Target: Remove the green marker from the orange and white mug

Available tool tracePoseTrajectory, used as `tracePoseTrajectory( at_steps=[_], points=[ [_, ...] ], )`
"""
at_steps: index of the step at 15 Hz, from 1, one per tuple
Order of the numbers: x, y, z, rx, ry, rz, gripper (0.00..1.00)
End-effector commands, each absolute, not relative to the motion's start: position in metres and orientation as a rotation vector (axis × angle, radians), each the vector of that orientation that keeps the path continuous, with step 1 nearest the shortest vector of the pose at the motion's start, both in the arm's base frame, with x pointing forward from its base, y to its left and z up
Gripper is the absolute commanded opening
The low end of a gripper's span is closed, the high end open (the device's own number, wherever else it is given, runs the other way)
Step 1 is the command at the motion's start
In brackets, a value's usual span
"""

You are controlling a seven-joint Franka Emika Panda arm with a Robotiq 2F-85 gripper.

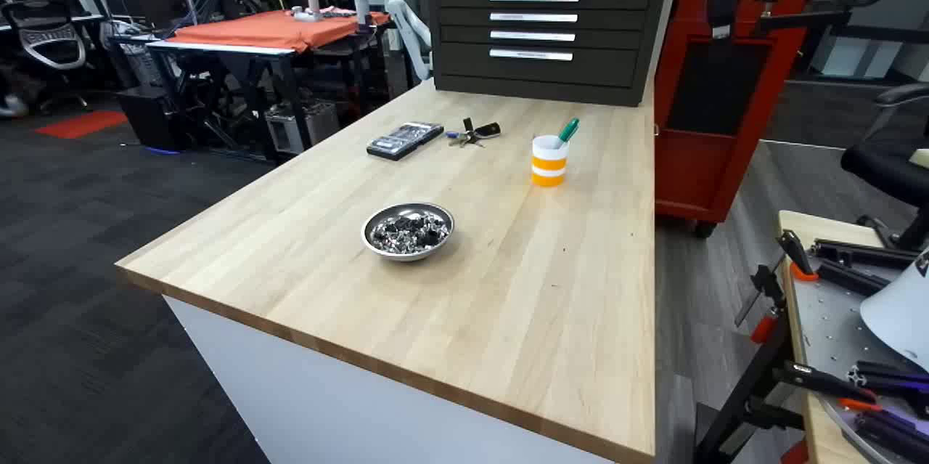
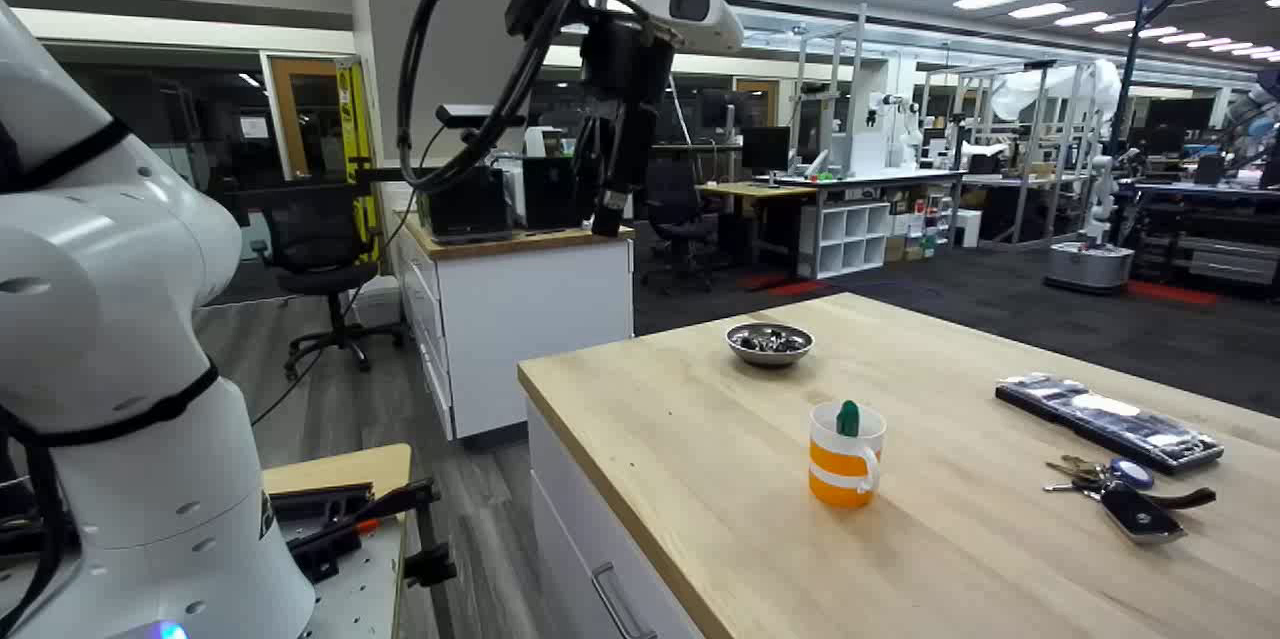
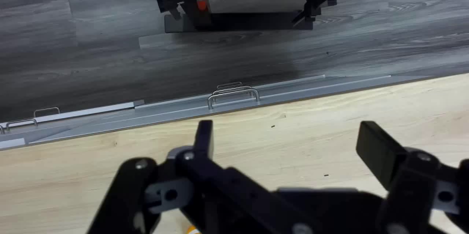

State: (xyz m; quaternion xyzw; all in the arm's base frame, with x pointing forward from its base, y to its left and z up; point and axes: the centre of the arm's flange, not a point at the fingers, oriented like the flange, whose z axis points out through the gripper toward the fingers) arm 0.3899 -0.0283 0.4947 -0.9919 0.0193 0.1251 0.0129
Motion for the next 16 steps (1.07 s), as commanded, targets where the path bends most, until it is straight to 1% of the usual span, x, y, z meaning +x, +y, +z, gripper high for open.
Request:
tracePoseTrajectory(
  at_steps=[1,10,16],
  points=[
    [0.39,-0.028,0.495,-3.091,0.06,0.39,1.0],
    [0.39,-0.028,0.495,-3.091,0.06,0.39,1.0],
    [0.404,-0.036,0.494,-3.16,0.025,0.257,1.0]
  ],
)
